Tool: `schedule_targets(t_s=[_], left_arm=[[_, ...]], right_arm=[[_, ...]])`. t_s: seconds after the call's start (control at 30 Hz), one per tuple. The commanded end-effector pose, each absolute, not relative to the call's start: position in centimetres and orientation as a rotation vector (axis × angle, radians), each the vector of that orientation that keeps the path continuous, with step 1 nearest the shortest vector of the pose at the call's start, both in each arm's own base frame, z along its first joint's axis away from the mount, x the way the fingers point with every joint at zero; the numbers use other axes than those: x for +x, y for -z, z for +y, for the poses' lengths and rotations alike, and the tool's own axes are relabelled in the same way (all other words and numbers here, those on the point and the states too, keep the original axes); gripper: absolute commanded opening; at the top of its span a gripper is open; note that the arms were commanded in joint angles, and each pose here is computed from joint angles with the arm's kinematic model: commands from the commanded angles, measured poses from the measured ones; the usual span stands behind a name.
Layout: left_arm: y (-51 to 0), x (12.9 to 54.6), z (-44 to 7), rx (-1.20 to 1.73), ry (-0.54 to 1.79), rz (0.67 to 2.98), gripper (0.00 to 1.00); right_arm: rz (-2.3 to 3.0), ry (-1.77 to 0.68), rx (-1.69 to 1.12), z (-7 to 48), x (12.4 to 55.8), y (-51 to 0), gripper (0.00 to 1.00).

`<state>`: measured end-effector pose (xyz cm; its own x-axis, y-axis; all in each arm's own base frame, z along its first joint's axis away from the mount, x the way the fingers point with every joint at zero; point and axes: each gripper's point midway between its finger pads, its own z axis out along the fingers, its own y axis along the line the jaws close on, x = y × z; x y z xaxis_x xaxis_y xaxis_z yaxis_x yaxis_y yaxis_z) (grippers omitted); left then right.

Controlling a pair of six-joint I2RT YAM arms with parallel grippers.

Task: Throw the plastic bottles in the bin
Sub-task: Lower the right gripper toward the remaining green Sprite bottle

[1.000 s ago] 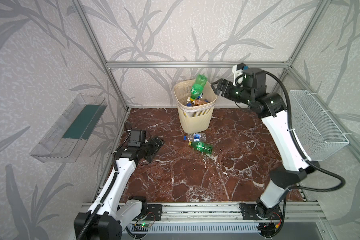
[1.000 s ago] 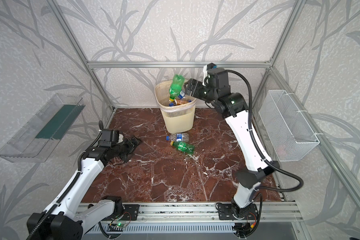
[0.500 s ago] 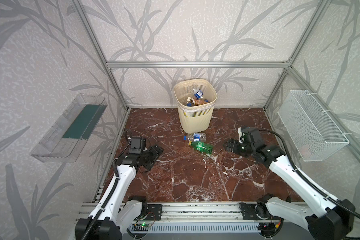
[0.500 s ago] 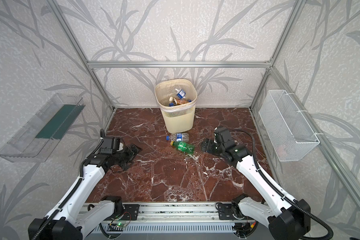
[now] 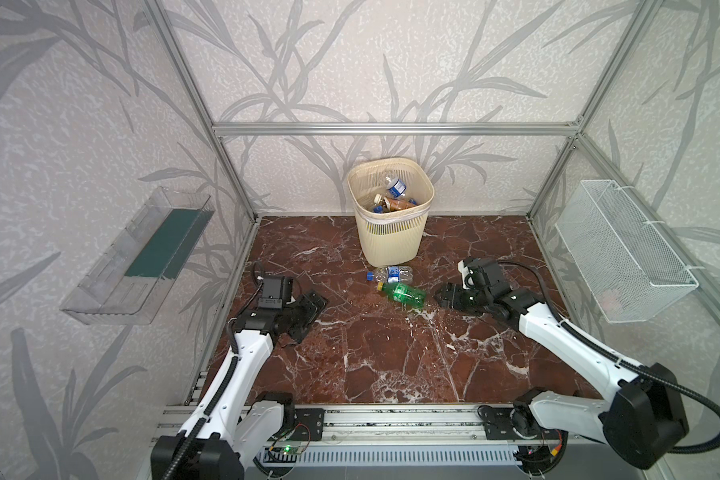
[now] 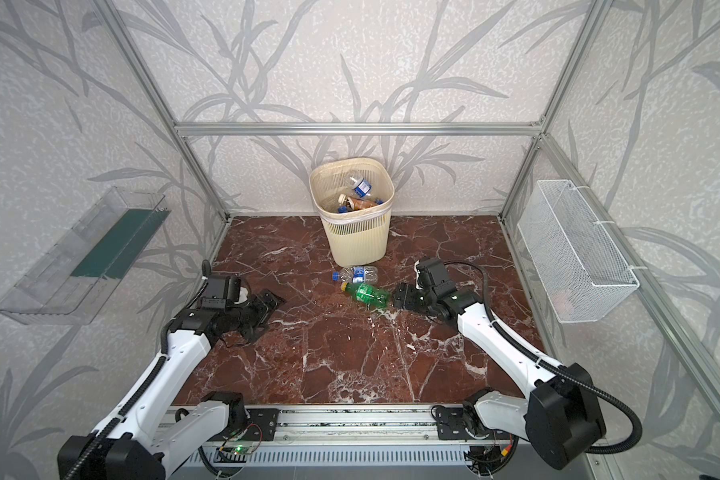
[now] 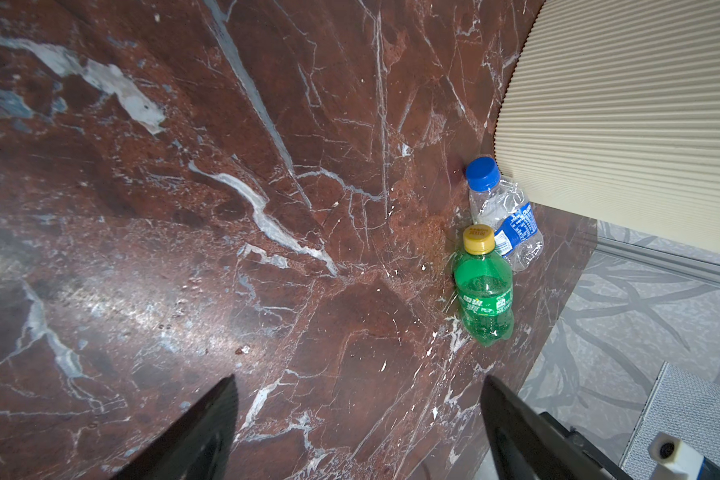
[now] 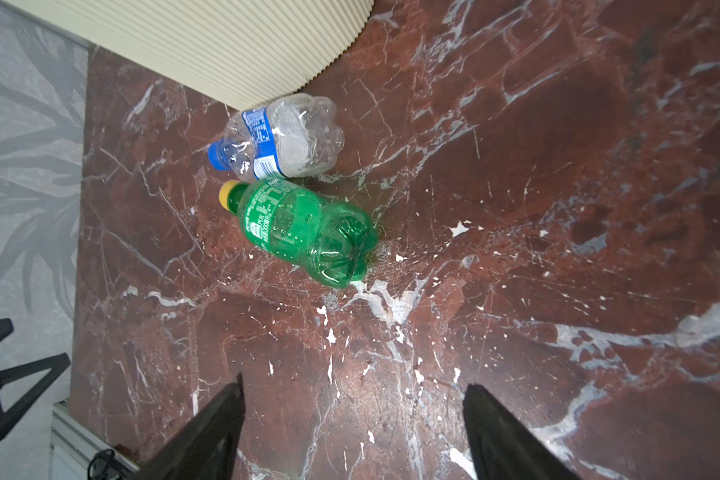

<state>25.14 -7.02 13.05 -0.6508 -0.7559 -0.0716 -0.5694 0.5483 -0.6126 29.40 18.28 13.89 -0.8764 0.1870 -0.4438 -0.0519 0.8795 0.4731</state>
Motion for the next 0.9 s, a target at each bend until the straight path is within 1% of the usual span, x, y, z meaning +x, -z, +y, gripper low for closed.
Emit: schedule_targets(t_s=[0.0,0.33,0.6,0.8,0.87], left_arm=[[-12.9,24.8,-7.1,-1.104,0.819,2.454,0.91],[-12.9,24.6,-7.1,-1.103,0.817,2.454,0.91],[-13.2,24.5,-7.0,-1.102,0.814,2.45,0.91],[-13.3,24.3,-7.0,-1.103,0.813,2.447,0.91],[-13.3,24.3,-7.0,-1.099,0.816,2.447,0.91]], right_arm=[[2.476,-0.674,-0.053,20.0,31.4,-15.7,0.82],[2.396,-0.558,-0.395,23.7,34.0,-14.6,0.82],[2.336,-0.538,-0.554,26.5,36.2,-13.0,0.81],[2.353,-0.523,-0.641,27.9,36.6,-11.4,0.83],[2.389,-0.503,-0.663,28.1,36.6,-9.8,0.84]])
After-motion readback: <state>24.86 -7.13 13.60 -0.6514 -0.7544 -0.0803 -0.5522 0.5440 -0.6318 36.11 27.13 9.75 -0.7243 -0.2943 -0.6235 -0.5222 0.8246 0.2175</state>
